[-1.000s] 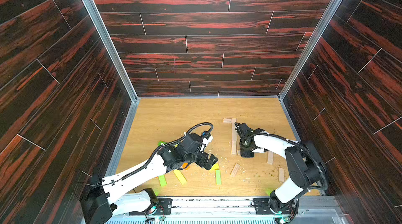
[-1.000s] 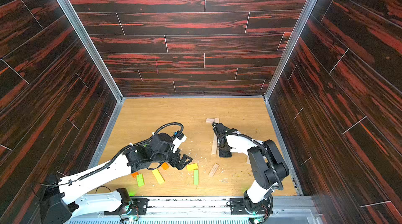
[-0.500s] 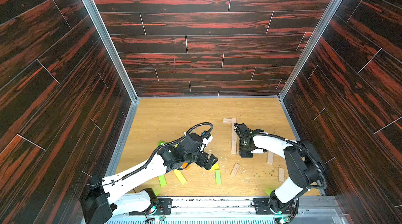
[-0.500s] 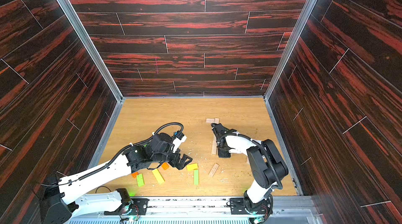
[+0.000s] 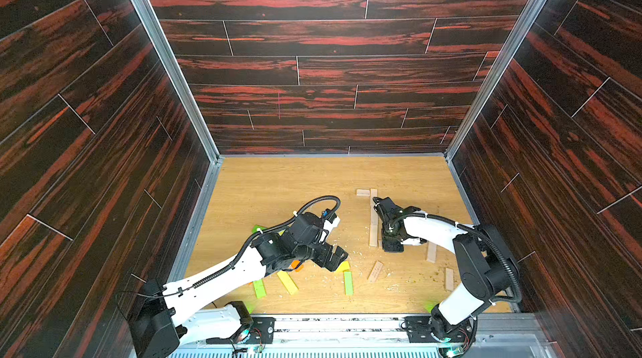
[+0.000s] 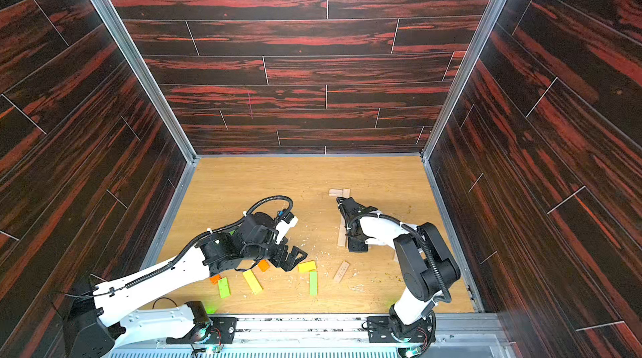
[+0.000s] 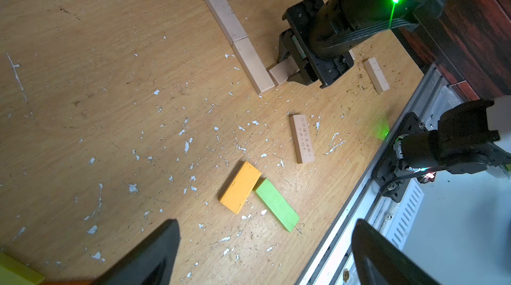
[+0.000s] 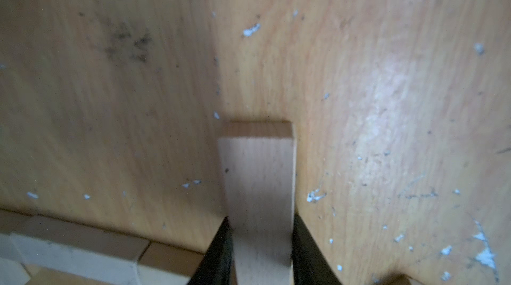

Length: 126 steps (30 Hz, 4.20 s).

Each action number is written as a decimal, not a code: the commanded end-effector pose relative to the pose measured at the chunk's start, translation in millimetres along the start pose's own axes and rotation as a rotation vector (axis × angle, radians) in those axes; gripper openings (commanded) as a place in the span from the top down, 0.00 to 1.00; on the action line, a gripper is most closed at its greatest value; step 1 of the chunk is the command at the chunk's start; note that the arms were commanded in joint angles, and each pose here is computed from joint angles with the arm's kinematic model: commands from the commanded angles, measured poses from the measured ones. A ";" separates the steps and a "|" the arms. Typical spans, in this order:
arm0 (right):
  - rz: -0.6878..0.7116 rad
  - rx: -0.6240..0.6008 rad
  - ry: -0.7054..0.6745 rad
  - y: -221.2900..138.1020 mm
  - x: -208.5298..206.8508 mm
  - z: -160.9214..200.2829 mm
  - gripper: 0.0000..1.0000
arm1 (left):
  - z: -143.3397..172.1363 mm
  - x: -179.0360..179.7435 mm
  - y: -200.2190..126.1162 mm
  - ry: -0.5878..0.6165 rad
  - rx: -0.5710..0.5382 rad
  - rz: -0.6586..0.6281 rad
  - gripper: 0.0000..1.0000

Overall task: Assemble a giraffe with building blocks
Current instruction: Assemble the building block at the center of the board, then pick up the building block from the center of the board, then adjust the building block at the center of the board, then assemble the building block at the center of the board.

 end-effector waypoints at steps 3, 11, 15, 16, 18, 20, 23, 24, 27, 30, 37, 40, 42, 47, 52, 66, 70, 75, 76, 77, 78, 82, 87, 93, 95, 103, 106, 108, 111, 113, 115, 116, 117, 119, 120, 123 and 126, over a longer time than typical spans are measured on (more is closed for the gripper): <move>0.045 -0.004 0.056 9.8 -7.7 4.5 0.66 | -3.0 -1.3 -4.1 0.021 -0.019 0.007 0.00; 0.042 -0.015 0.061 7.1 -5.9 5.8 0.66 | -3.3 -1.6 -4.8 0.022 -0.022 0.008 0.00; 0.044 -0.017 0.062 6.8 -7.3 6.0 0.64 | -3.3 -1.7 -5.0 0.021 -0.022 0.009 0.00; 0.041 -0.018 0.064 6.3 -7.2 5.6 0.63 | -3.3 -1.7 -4.9 0.022 -0.022 0.009 0.00; 0.041 -0.020 0.063 5.6 -8.2 5.6 0.61 | -3.2 -2.0 -5.0 0.023 -0.022 0.010 0.00; 0.034 -0.024 0.064 3.9 -8.1 4.6 0.58 | -3.7 -2.0 -5.4 0.023 -0.024 0.010 0.00; 0.025 -0.039 0.064 -1.2 -8.3 1.8 0.54 | -4.0 -2.0 -5.5 0.024 -0.025 0.008 0.00; 0.023 -0.045 0.064 -2.8 -8.4 0.9 0.52 | -3.9 -1.9 -5.2 0.024 -0.024 0.008 0.00; 0.013 -0.057 0.063 -7.6 -8.6 -1.6 0.46 | -4.0 -1.8 -5.3 0.023 -0.025 0.008 0.00; 0.001 -0.071 0.056 -13.6 -7.3 -4.0 0.41 | -4.1 -2.1 -5.6 0.024 -0.025 0.007 0.00; -0.076 -0.090 -0.019 -42.1 0.8 -8.3 0.37 | -5.1 -2.5 -6.1 0.021 -0.026 0.007 0.00; -0.113 -0.114 -0.090 -62.1 1.6 -14.0 0.36 | -6.2 -3.4 -6.0 0.014 -0.030 0.012 0.00; -0.133 -0.151 -0.144 -77.2 -1.0 -21.7 0.36 | -7.3 -3.8 -5.0 0.007 -0.034 0.014 0.00; -0.119 -0.252 -0.289 -99.9 -16.0 -56.6 0.36 | -11.7 -8.2 3.8 -0.022 -0.042 0.052 0.00; -0.097 -0.182 -0.419 -81.8 -30.6 -94.9 0.35 | -16.1 -14.0 22.3 -0.041 -0.012 0.101 0.00; -0.103 -0.058 -0.621 -44.4 -39.2 -133.6 0.31 | -17.4 -16.6 60.9 -0.074 0.065 0.141 0.00; -0.121 -0.044 -0.620 -35.8 -40.8 -138.3 0.30 | -17.3 -16.1 62.1 -0.085 0.060 0.142 0.00; -0.117 -0.030 -0.637 -26.2 -40.8 -143.2 0.30 | -15.7 -13.3 63.6 -0.105 0.045 0.138 0.00; -0.105 -0.025 -0.641 -24.0 -41.0 -143.9 0.30 | -15.1 -12.7 63.8 -0.109 0.042 0.137 0.00; -0.093 -0.023 -0.646 -22.6 -41.2 -144.8 0.30 | -15.1 -12.3 63.6 -0.107 0.038 0.136 0.00; -0.082 -0.022 -0.646 -21.4 -41.9 -145.9 0.30 | -14.4 -11.7 63.6 -0.110 0.037 0.135 0.00; -0.047 -0.025 -0.647 -18.4 -45.6 -149.8 0.30 | -12.1 -9.3 63.0 -0.107 0.027 0.131 0.00; -0.005 -0.039 -0.646 -14.0 -49.2 -154.9 0.31 | -11.5 -9.0 60.8 -0.108 0.007 0.140 0.00; 0.019 -0.023 -0.653 0.5 -46.4 -155.9 0.32 | -8.7 -6.8 58.7 -0.120 -0.009 0.142 0.00; 0.018 -0.021 -0.651 4.5 -45.2 -155.9 0.32 | -7.1 -5.7 58.7 -0.125 -0.011 0.141 0.00; 0.028 -0.007 -0.611 13.9 -48.8 -154.2 0.52 | -5.6 -5.2 57.2 -0.118 -0.005 0.138 0.01; 0.005 0.006 -0.556 8.1 -46.5 -152.1 0.70 | -7.7 -6.4 54.2 -0.112 0.000 0.131 0.02; 0.001 0.016 -0.477 0.9 -46.4 -151.0 0.80 | -9.8 -8.7 51.0 -0.107 0.003 0.130 0.02; -0.018 0.036 -0.303 -11.1 -46.3 -146.7 0.85 | -14.0 -12.2 44.5 -0.099 0.003 0.128 0.02; 0.001 0.029 -0.181 -18.7 -48.2 -144.0 0.90 | -16.5 -13.9 40.4 -0.093 0.005 0.124 0.02; 0.060 0.003 -0.058 -26.1 -52.4 -139.4 0.92 | -18.6 -16.5 36.4 -0.086 0.010 0.122 0.02; 0.079 -0.005 -0.019 -28.1 -52.4 -137.0 0.93 | -19.5 -16.8 34.7 -0.086 0.011 0.118 0.02; 0.093 -0.017 0.020 -30.0 -51.8 -134.2 0.94 | -20.8 -18.3 32.6 -0.084 0.011 0.118 0.02; 0.105 -0.029 0.083 -31.7 -49.2 -129.4 0.96 | -22.6 -19.5 29.0 -0.084 0.011 0.114 0.02; 0.098 -0.031 0.099 -32.2 -45.1 -127.0 0.96 | -22.7 -20.0 27.6 -0.083 0.014 0.111 0.02; 0.110 -0.046 0.137 -32.6 -35.1 -123.4 0.95 | -23.8 -20.2 25.1 -0.090 0.017 0.102 0.01; 0.130 -0.054 0.148 -29.0 -28.1 -123.1 0.95 | -23.7 -19.5 25.4 -0.101 0.016 0.101 0.01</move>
Point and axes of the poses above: each gripper's point midway between its finger pads, its own y axis out along the fingers, its own x axis along the line the jaws close on, z = x × y, the point moved 6 cm from there along -y, back along the fingers, and after that the axes turned 11 degrees about -y, right-handed, at the moved point
